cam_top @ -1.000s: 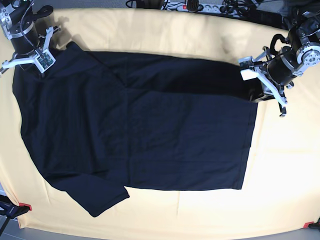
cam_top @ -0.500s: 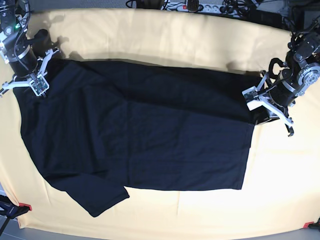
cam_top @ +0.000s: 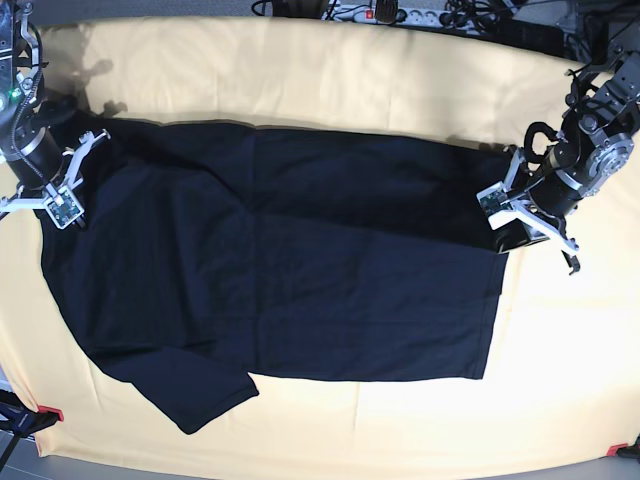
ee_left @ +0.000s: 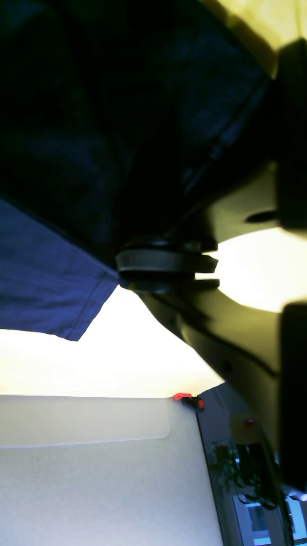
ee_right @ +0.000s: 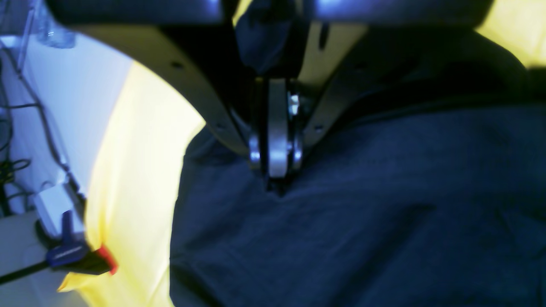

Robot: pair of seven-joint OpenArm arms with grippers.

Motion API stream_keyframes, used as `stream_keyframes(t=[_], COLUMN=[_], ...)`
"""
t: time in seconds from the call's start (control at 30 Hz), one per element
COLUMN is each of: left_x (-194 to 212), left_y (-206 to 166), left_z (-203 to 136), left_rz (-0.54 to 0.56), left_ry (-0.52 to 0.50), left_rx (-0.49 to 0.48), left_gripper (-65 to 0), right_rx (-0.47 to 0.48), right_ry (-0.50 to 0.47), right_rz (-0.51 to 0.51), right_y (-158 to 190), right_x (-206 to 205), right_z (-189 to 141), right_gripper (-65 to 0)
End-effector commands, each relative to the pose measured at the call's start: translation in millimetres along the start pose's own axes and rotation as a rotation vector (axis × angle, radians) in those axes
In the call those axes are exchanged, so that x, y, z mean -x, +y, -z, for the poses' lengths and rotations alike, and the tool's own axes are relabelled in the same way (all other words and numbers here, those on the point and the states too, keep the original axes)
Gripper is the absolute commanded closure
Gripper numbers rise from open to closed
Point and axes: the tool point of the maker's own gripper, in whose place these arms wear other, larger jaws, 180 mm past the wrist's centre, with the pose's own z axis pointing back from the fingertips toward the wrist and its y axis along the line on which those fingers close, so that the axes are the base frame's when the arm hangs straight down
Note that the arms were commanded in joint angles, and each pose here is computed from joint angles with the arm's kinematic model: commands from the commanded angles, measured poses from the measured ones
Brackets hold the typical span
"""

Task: Fold the T-shirt properly
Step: 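Pull the shirt edges back toward the table center with both grippers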

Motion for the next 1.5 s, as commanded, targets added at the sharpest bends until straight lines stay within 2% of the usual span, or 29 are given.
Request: stream_keyframes(t=[0.0, 0.13, 0.3, 0.43, 0.6, 0.73, 0.93, 1.17, 1.2, 1.27, 1.33, 1.4, 1.47], left_x=[-2, -2, -2, -2, -1, -1, -1, 1, 1, 1, 2, 3, 3], left_y=[15, 15, 15, 15, 15, 16, 16, 43, 45, 47, 52, 59, 63], left_z=[-3, -3, -3, -3, -3, -3, -3, -6, -7, -7, -8, -10, -11], left_rz=[0.020, 0.020, 0.020, 0.020, 0.020, 0.021, 0.026, -0.049, -0.055, -0.062, -0.089, -0.117, -0.129], left_ry=[-0.011, -0.011, -0.011, -0.010, -0.006, -0.006, -0.004, 0.002, 0.002, 0.002, 0.001, 0.001, 0.000], left_rx=[-0.041, -0.041, -0.041, -0.042, -0.041, -0.042, -0.047, -0.198, -0.208, -0.221, -0.247, -0.287, -0.313], left_gripper=[0.0, 0.0, 0.0, 0.0, 0.0, 0.0, 0.0, 0.0, -4.1, -19.7, -32.0, -35.4, -35.4], right_rx=[0.016, -0.021, -0.050, -0.056, 0.060, 0.055, 0.099, 0.113, 0.136, 0.180, 0.201, 0.216, 0.233], right_ry=[-0.040, -0.060, -0.054, -0.054, -0.034, -0.036, -0.045, -0.090, -0.091, -0.092, -0.093, -0.089, -0.068], right_rz=[-0.016, -0.001, -0.048, -0.048, -0.033, -0.029, -0.002, -0.005, 0.008, 0.035, 0.047, 0.056, 0.069], right_y=[-10, -7, -5, -2, -23, -21, -29, -32, -36, -44, -48, -50, -53], right_x=[-12, -16, -18, -19, -15, -15, -17, -25, -25, -25, -25, -24, -20], right_z=[-3, -4, -3, -1, -1, -1, -2, -2, -3, -4, -5, -5, -6], right_gripper=[0.0, 0.0, 0.0, 0.0, 0.0, 0.0, 0.0, 0.0, -5.3, -22.4, -36.9, -42.1, -42.0])
